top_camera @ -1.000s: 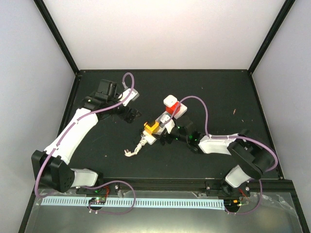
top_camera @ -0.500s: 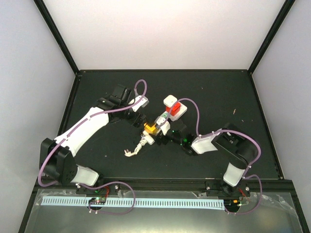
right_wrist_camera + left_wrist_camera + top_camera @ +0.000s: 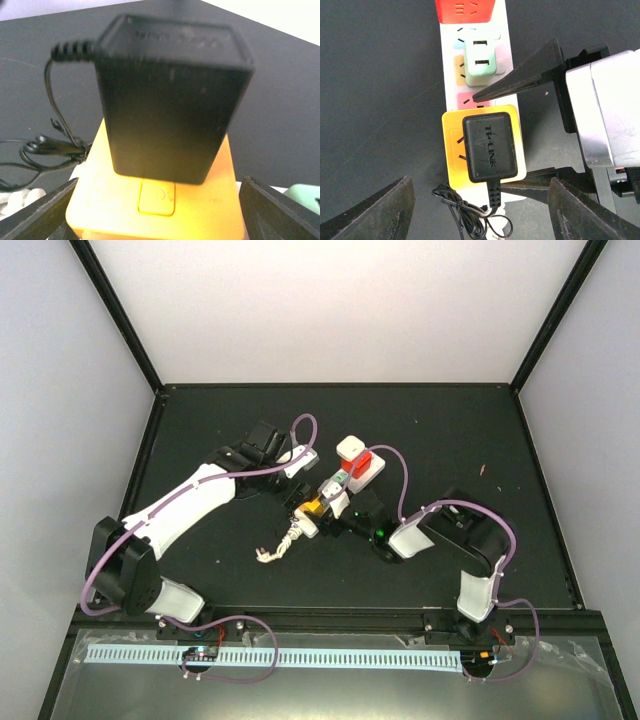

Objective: Pull the plug off the socket

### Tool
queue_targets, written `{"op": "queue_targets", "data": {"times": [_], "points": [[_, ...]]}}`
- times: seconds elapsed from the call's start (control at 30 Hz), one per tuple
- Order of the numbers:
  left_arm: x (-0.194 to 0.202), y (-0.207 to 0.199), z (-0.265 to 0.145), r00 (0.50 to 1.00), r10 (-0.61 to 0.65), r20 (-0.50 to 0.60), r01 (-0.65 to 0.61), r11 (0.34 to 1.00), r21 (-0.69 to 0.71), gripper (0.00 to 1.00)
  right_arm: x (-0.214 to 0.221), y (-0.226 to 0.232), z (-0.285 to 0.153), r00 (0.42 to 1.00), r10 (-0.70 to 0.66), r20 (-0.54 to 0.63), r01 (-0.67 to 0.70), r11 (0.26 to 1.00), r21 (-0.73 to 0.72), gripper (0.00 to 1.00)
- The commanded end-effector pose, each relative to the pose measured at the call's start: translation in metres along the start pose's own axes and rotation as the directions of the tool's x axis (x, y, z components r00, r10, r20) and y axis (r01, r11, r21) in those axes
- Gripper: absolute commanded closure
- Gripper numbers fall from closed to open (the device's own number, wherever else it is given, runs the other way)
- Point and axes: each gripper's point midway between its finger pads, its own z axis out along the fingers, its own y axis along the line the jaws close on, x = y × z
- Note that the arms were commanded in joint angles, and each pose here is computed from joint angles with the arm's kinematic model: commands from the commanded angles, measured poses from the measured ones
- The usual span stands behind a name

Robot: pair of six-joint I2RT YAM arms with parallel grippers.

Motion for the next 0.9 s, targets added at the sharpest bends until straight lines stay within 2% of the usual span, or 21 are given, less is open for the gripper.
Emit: {"op": "queue_targets", "data": {"times": [0.0,0.37,0.5,0.67,0.87], "points": [[-0.007,0.001,0.009,1.0,-0.006,0.007,0.006,0.999,-0.033,0.27,-0.008,0.0,-0.002,0.998,-0.003,0.066,0.002,1.0,0.008,0.21],[-0.014,0.004,0.023,1.0,-0.014,-0.018,0.013,0.998,-0.066,0.44,0.008,0.001,0.001,1.0,0.005,0.03,-0.005,1.0,0.008,0.32],[-0.016,0.001,0.023,1.0,-0.008,-0.013,0.007,0.998,-0.066,0.45,0.012,-0.001,0.003,1.0,0.013,0.014,-0.013,1.0,0.021,0.32],[-0.02,-0.004,0.02,1.0,0.01,0.004,-0.01,0.998,-0.066,0.63,0.019,-0.001,0.006,1.0,0.016,-0.007,-0.016,1.0,0.024,0.34],[-0.022,-0.006,0.021,1.0,0.017,0.002,-0.017,0.997,-0.071,0.75,0.028,-0.006,0.01,0.999,0.019,-0.043,-0.017,0.999,0.05,0.39]]}}
